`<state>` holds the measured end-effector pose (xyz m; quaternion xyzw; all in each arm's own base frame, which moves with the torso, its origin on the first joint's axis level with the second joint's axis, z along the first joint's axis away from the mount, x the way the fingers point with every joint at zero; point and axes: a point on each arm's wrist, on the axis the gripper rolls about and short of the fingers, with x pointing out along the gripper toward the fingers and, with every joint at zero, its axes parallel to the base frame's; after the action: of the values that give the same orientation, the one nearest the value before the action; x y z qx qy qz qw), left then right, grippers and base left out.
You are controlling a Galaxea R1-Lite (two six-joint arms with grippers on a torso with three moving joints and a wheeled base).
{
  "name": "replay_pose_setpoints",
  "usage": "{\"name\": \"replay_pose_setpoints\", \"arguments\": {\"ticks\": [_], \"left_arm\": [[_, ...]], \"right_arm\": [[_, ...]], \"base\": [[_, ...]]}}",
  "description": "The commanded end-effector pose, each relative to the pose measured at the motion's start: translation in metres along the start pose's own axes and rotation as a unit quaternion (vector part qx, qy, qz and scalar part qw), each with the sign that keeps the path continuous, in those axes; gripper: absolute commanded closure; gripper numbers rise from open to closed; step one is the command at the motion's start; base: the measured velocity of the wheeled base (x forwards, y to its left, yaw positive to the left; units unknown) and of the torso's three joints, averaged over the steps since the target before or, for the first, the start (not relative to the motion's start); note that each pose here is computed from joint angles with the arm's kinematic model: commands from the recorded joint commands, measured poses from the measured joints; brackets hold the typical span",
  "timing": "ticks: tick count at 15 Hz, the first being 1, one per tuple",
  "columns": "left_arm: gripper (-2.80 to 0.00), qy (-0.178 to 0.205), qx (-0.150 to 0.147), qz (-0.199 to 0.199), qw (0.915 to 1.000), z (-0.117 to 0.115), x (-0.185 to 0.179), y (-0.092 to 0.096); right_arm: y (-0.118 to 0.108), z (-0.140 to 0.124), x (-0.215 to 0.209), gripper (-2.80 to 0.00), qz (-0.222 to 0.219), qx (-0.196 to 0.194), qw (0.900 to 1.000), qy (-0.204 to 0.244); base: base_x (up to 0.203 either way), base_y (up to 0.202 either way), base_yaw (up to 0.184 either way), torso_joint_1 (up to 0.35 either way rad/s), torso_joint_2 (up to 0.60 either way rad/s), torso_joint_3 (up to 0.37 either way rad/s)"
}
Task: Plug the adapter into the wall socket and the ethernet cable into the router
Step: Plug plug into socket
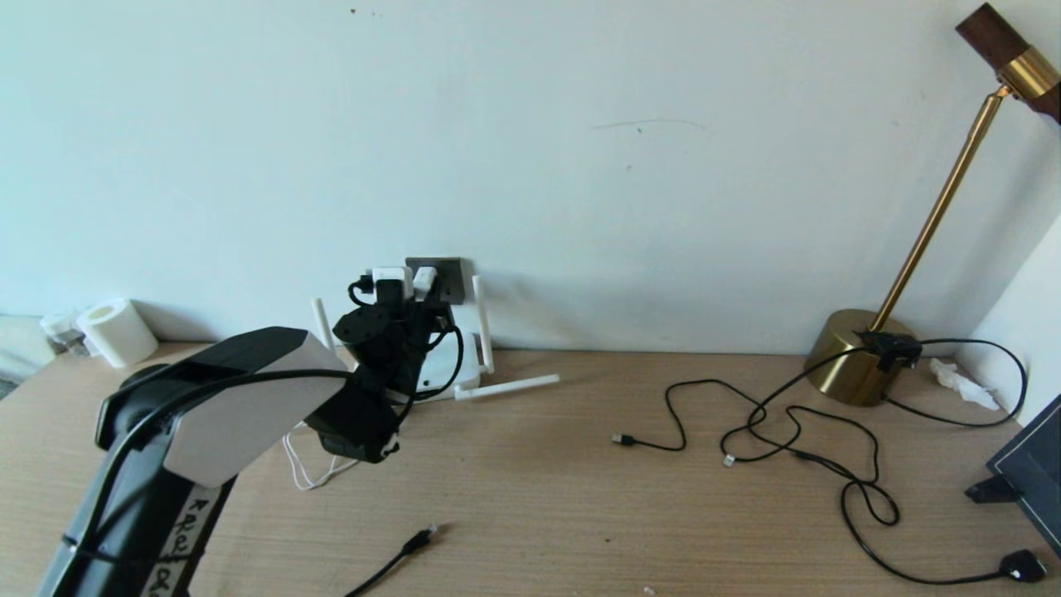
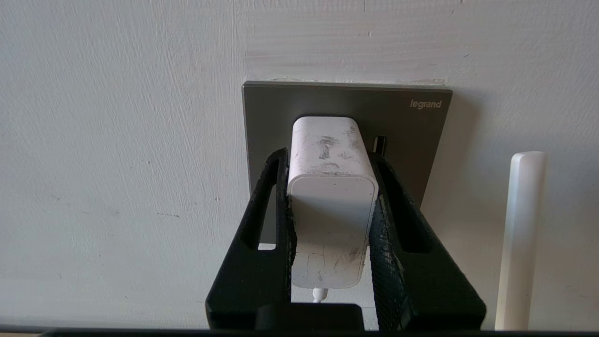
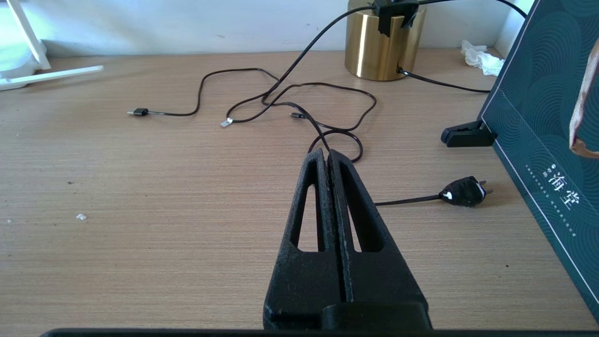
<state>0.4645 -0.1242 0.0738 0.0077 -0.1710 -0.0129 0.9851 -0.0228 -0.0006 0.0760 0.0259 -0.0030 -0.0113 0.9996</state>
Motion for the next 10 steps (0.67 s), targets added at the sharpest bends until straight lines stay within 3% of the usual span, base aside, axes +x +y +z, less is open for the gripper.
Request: {"name": "replay_pose_setpoints", "arguments": {"ticks": [1,10], "left_arm": [[0.0,-0.005,-0.001,0.002,1.0,0.0014,0.0001,0.0003],[0.0,-0.012,-0.002,0.003,0.9999,0.0043,0.0028,0.0006]], "right_arm": [[0.0,0.0001,0.0001,0.0,0.0,0.0,1.0,0.0],[0.0,0.0001,0.0001,0.0,0.0,0.0,1.0,0.0]], "base": [[0.0,0.0,0.0,0.0,0.0,0.0],[0.0,0.0,0.0,0.0,0.0,0.0]]}}
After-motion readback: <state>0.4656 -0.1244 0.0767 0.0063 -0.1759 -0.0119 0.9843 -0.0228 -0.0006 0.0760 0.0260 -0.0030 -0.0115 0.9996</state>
